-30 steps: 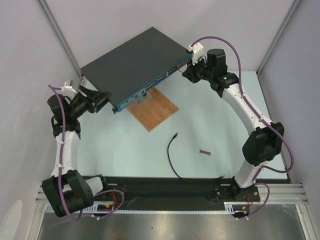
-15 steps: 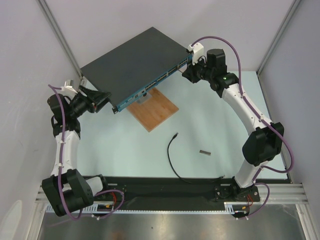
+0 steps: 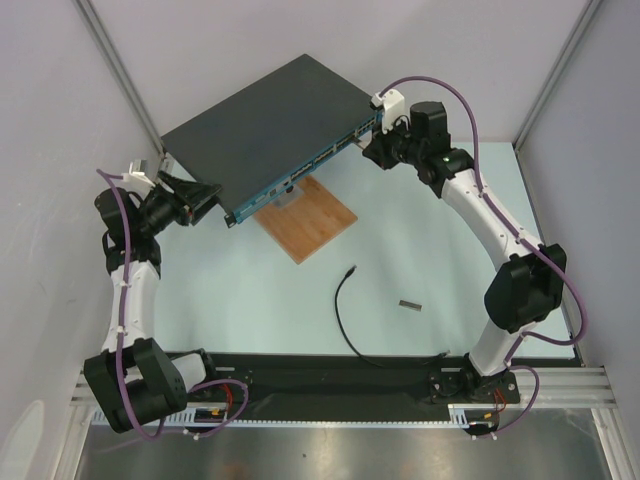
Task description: Insert the plug into the switch port
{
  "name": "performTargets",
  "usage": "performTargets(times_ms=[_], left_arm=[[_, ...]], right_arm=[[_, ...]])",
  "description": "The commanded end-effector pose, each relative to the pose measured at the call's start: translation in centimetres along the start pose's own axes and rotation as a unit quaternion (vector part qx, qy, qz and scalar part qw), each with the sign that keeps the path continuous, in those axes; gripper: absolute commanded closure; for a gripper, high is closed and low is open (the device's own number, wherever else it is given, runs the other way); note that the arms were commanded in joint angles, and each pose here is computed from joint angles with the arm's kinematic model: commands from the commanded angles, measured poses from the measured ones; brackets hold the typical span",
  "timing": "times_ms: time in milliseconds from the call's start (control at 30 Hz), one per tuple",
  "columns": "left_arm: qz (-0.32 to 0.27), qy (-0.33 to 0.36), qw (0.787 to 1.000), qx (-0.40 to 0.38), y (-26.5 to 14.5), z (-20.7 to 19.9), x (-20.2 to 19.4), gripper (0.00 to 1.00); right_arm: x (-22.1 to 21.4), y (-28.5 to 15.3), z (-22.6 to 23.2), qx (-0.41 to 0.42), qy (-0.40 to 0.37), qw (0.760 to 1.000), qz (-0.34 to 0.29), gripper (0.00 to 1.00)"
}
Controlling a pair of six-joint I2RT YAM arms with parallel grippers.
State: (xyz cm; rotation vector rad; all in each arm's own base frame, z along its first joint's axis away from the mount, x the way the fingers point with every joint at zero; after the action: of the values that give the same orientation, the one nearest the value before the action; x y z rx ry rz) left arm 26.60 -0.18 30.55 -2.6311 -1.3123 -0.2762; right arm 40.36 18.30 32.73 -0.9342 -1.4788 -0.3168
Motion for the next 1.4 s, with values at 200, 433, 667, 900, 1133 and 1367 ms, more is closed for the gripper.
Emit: performTargets(times_ms=[200,433,667,900,1133,1367], left_arm=[[-0.02,0.051,0.998,-0.016,1.0,-1.0,0.8,1.0],[-0.019,0.052,0.998,-0.017,1.0,-1.1,0.8,1.0],[-0.022,0.053,0.998,-0.017,0.9,-1.1,0.8,1.0],[-0.02,0.053,0.998,-0.018,1.0,-1.3,0.9,0.99],[-0.02,0.052,0.998,-0.018,1.1,-1.2,1.0,1.0],[-0.019,0.051,0.998,-0.017,1.2,-1.2,1.1,0.99]], right_arm=[[3.2,-0.8,0.0,-0.016,-0.013,0.998,-0.056,1.0],[4.3,-1.4,-0.1,-0.015,-0.014,0.998,-0.067,1.0],[4.7,-1.9,-0.3,-0.018,-0.017,0.997,-0.071,1.0],[4.9,-2.5,-0.4,-0.015,-0.017,0.997,-0.074,1.0],[5.3,-3.0,-0.8,-0.017,-0.018,0.997,-0.076,1.0],[5.2,-3.2,-0.9,-0.01,-0.013,0.997,-0.077,1.0]])
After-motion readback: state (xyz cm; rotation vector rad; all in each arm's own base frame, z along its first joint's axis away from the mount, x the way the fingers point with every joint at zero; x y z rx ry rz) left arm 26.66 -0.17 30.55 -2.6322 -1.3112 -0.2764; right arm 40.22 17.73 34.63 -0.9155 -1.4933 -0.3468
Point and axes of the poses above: each gripper's point midway between its finger pads, its own y axis out along the fingers, its own z axis along the line the jaws close on, x = y × z, the point moved 9 cm from there along -y, back along the fingers, and after that the axes turned 8 degrees about -y, right-handed, at the moved point
